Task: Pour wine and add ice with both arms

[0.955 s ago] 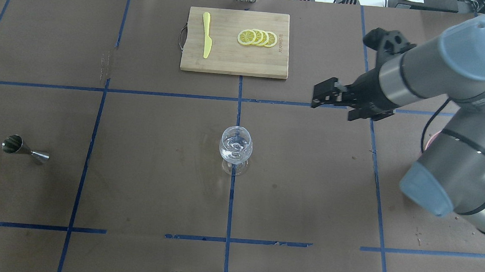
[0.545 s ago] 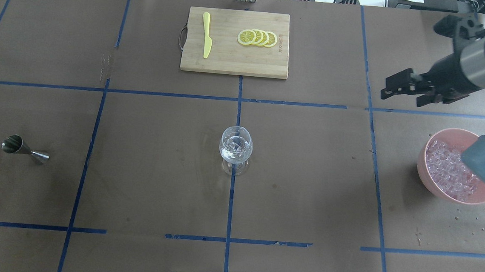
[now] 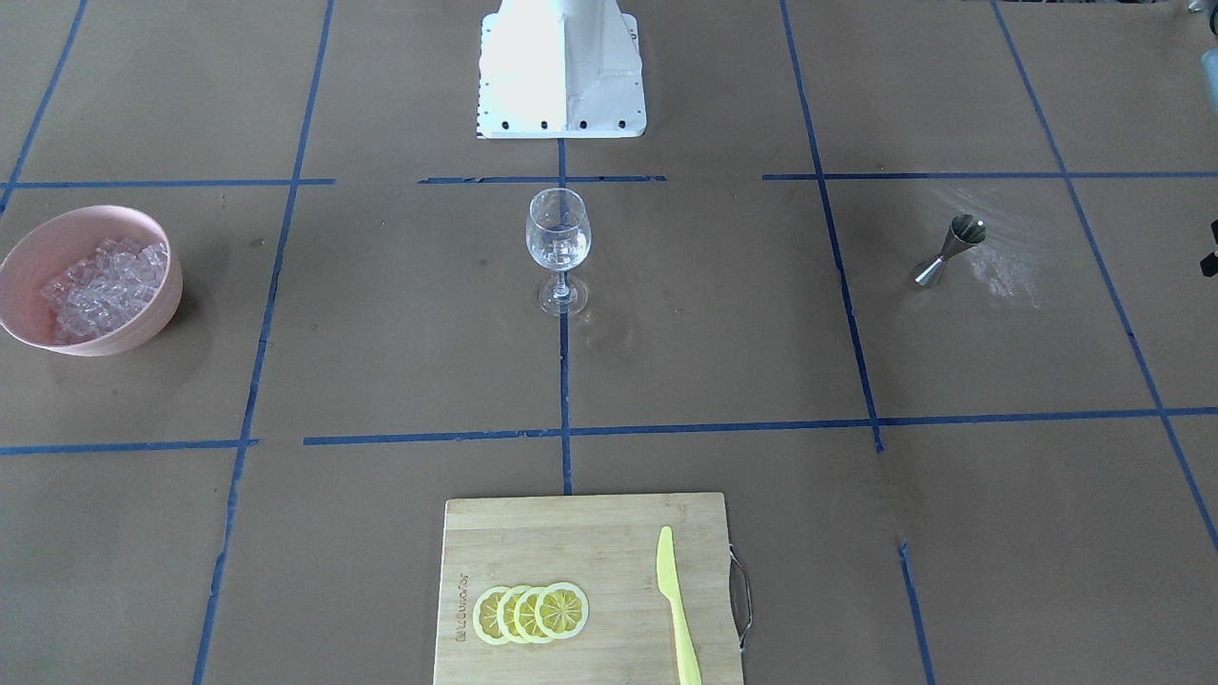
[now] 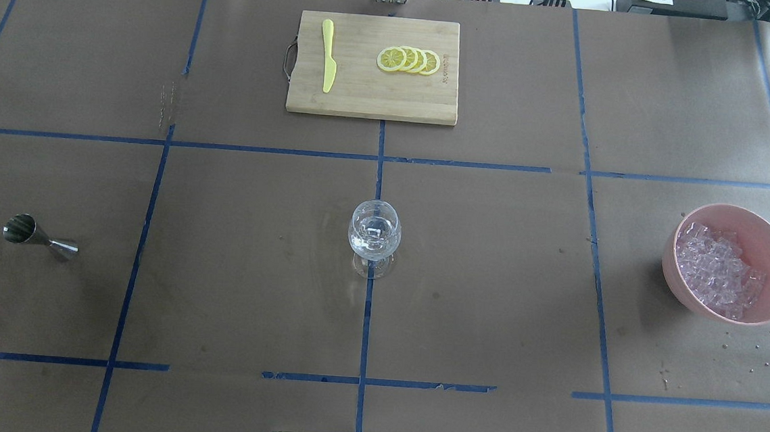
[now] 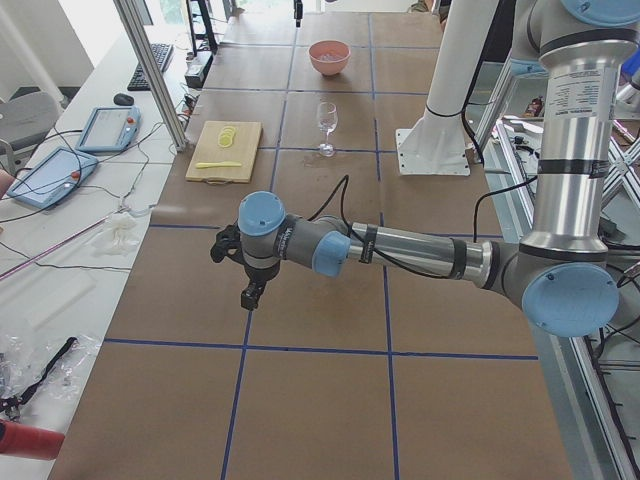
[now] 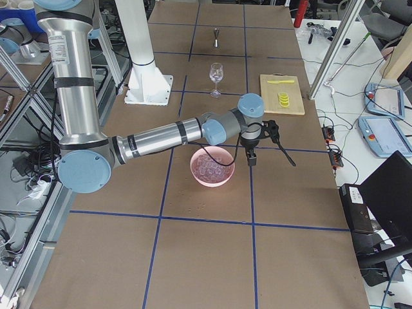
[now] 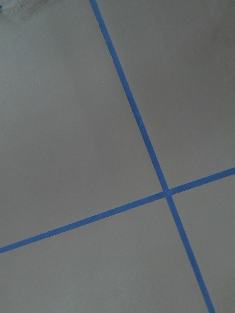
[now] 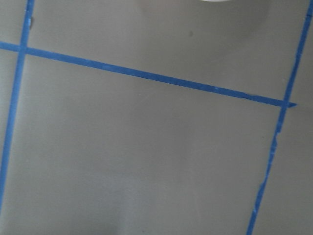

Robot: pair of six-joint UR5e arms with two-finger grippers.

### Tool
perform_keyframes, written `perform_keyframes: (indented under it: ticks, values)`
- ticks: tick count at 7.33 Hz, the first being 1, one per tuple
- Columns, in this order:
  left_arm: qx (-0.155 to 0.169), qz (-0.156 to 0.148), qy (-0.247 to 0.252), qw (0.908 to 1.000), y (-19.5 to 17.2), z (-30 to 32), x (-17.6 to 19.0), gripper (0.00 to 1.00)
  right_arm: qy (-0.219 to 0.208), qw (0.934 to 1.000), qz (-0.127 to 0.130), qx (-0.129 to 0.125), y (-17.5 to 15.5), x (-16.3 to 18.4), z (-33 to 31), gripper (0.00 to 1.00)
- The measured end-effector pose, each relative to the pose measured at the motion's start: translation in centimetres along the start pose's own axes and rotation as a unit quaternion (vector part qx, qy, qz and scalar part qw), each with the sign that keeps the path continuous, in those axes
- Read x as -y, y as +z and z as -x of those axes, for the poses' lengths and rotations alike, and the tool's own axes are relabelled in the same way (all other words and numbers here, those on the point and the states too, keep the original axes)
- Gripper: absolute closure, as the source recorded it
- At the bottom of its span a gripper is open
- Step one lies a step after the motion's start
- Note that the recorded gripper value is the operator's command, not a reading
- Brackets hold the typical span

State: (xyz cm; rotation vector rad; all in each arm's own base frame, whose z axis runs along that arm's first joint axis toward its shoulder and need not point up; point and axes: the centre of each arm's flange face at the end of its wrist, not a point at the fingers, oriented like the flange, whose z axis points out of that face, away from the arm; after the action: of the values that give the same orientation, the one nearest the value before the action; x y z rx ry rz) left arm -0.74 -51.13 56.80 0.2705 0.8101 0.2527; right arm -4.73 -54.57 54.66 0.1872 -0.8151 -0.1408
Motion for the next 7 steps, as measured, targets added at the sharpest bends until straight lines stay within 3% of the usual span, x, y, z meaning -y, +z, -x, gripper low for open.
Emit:
perform_keyframes:
  ticks: [4, 7]
  values:
    - [-0.001, 0.009, -0.009, 0.9999, -0.1, 0.1, -3.6, 0.0, -0.036, 0.9978, 0.054, -0.016, -2.3, 1.6, -4.3, 0.0]
    - [0.025, -0.003, 0.006, 0.9997, 2.3, 2.8, -5.8, 0.0, -0.04, 0.9966, 0.062, -0.037, -2.9, 2.2, -4.2, 0.0]
